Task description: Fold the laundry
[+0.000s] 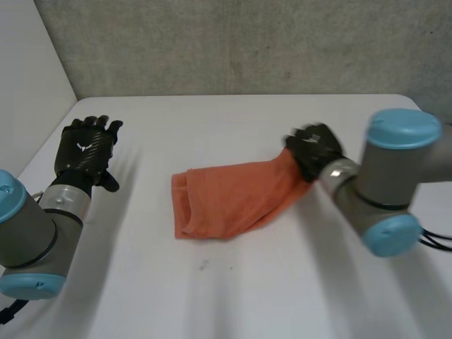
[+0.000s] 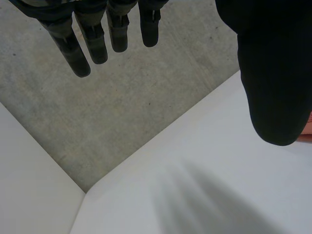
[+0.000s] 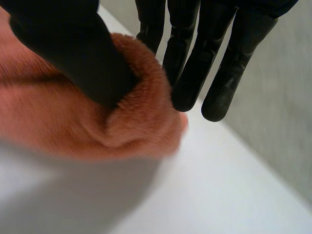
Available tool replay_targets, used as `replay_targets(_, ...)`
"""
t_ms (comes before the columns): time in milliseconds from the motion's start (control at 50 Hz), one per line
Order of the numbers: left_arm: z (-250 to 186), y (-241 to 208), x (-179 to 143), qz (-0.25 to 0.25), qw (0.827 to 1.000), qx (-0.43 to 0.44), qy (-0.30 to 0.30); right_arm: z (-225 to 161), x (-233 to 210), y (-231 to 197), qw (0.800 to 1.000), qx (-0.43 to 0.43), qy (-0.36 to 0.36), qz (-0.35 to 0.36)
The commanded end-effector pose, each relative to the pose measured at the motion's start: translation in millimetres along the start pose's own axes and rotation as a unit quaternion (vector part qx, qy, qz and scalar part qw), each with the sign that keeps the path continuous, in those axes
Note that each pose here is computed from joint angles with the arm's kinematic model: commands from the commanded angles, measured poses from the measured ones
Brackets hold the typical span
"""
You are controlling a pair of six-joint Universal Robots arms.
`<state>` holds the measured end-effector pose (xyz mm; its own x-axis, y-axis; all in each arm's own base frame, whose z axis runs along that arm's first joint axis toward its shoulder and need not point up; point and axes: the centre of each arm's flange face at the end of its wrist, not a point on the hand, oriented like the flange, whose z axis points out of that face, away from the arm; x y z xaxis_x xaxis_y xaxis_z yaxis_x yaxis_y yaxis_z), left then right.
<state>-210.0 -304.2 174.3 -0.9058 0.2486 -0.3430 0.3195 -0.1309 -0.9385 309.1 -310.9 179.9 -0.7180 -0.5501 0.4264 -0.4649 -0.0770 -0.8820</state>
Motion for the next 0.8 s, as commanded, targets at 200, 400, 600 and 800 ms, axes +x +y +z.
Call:
replay_targets(200, -1, -1, 1, 0.000, 1.000, 0.001, 0.001, -35, -171, -32, 0.969, 0.092, -0.173, -0.152)
replay_targets(400, -4, -6, 10, -0.001, 1.000, 0.009, 0.016, -37, -126, -65, 0.990, 0.094, -0.106, -0.028)
replay_targets(600, -9, -53, 45, -0.024, 0.995, 0.073, 0.068, -26, -44, -56, 0.986, 0.053, -0.047, 0.153)
replay_targets(800, -8, -76, 106, -0.157, 0.971, 0.031, 0.178, -16, -7, -25, 0.979, -0.019, -0.024, 0.204)
